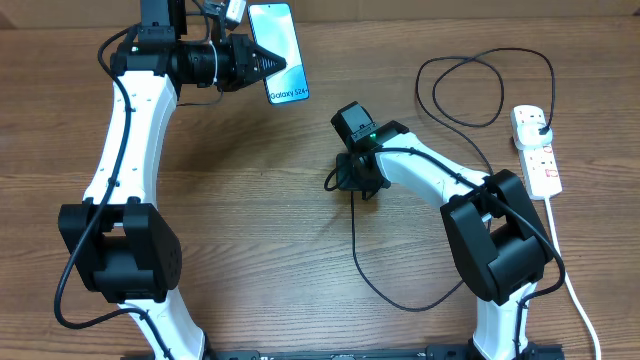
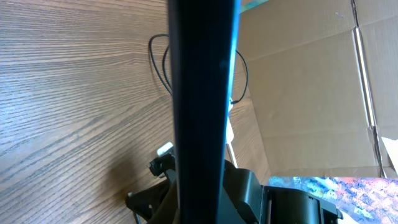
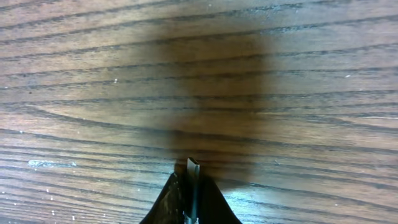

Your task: Plug charger to phone and switch on socket

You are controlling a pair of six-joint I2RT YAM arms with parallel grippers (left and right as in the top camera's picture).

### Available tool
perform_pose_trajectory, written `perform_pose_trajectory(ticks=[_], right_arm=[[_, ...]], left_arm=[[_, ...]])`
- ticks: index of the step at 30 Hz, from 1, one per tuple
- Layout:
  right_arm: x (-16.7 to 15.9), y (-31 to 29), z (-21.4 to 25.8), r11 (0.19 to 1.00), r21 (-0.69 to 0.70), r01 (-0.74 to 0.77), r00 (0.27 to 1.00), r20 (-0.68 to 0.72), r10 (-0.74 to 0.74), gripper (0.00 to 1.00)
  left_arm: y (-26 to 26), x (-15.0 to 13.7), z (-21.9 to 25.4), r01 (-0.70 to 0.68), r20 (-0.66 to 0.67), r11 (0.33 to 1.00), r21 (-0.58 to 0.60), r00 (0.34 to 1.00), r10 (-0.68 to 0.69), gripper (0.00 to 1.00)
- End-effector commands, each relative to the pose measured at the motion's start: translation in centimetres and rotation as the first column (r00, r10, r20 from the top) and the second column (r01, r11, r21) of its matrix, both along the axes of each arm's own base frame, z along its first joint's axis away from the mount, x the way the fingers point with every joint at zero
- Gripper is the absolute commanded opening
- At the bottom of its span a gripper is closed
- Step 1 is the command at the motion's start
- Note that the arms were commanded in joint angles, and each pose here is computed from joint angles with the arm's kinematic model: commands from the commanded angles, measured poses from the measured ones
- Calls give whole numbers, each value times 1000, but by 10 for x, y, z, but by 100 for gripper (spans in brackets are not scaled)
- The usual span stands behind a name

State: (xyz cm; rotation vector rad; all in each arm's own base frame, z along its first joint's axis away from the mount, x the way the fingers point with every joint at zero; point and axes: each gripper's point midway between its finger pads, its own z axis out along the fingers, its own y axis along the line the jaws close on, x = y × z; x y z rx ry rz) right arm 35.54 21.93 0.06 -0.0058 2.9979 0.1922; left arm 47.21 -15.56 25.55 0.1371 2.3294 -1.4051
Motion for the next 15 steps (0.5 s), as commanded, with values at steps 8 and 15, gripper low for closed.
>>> perform_pose_trajectory(ticks=[8, 15], right_arm=[[-8, 11, 12, 999, 26, -19, 996, -84, 21, 4], [-15, 46, 57, 958, 264, -111, 986, -95, 140, 4]], left_arm=[[2, -1, 15, 10, 38, 1000, -20, 999, -9, 4], [-8, -8, 39, 111, 117, 986, -124, 988, -97, 4]])
